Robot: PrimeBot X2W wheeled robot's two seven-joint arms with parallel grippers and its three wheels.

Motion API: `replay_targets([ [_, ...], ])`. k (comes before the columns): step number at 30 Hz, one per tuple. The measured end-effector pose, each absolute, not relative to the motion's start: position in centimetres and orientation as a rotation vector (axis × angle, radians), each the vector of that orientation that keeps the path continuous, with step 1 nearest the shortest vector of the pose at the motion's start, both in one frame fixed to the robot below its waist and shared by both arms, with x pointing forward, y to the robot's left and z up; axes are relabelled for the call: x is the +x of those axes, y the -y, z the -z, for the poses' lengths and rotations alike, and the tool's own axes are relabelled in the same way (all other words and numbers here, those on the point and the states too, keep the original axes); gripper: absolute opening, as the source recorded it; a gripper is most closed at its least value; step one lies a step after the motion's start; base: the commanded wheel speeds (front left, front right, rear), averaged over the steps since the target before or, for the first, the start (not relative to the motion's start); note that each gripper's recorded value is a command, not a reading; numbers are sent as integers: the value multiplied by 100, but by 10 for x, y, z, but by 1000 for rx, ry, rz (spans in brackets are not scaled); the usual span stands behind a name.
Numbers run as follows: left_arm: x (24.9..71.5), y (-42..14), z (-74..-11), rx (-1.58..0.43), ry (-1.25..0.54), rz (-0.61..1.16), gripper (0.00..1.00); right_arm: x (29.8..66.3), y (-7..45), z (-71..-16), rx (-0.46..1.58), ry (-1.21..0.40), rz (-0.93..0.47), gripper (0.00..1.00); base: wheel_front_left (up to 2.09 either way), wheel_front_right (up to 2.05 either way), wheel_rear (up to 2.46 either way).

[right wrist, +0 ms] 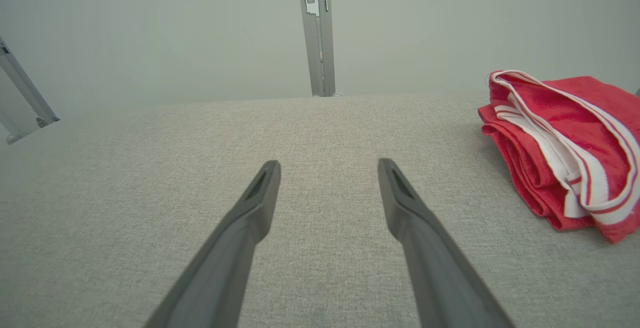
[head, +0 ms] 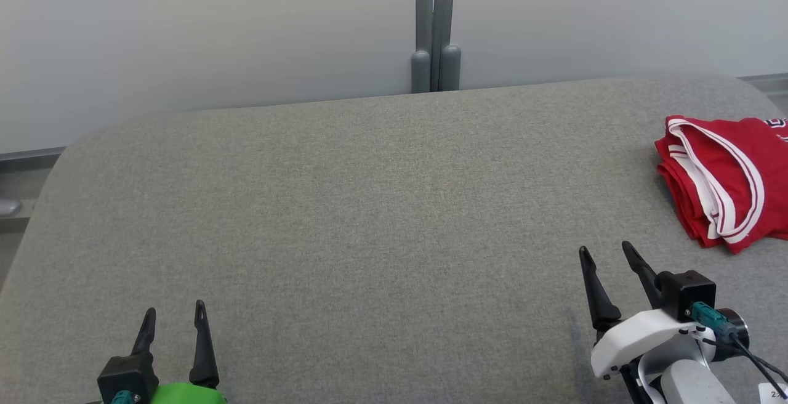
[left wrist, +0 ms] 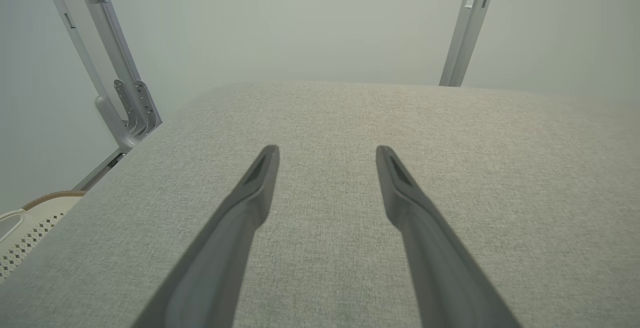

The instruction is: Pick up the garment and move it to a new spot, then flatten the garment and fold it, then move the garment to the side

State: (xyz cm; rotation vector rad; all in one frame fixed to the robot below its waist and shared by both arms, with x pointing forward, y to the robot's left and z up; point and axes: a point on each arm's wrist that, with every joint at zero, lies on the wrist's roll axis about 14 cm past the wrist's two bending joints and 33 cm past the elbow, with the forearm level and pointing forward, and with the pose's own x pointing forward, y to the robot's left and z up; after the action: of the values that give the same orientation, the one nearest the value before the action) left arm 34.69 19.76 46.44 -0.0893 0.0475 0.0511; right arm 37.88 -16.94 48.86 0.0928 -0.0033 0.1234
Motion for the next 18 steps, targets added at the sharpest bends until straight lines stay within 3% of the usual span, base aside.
replay_targets([
  [18, 346, -196, -465, -68, -47, -49, 100, 380, 171, -491, 62, 12, -113, 100, 0, 0, 0],
])
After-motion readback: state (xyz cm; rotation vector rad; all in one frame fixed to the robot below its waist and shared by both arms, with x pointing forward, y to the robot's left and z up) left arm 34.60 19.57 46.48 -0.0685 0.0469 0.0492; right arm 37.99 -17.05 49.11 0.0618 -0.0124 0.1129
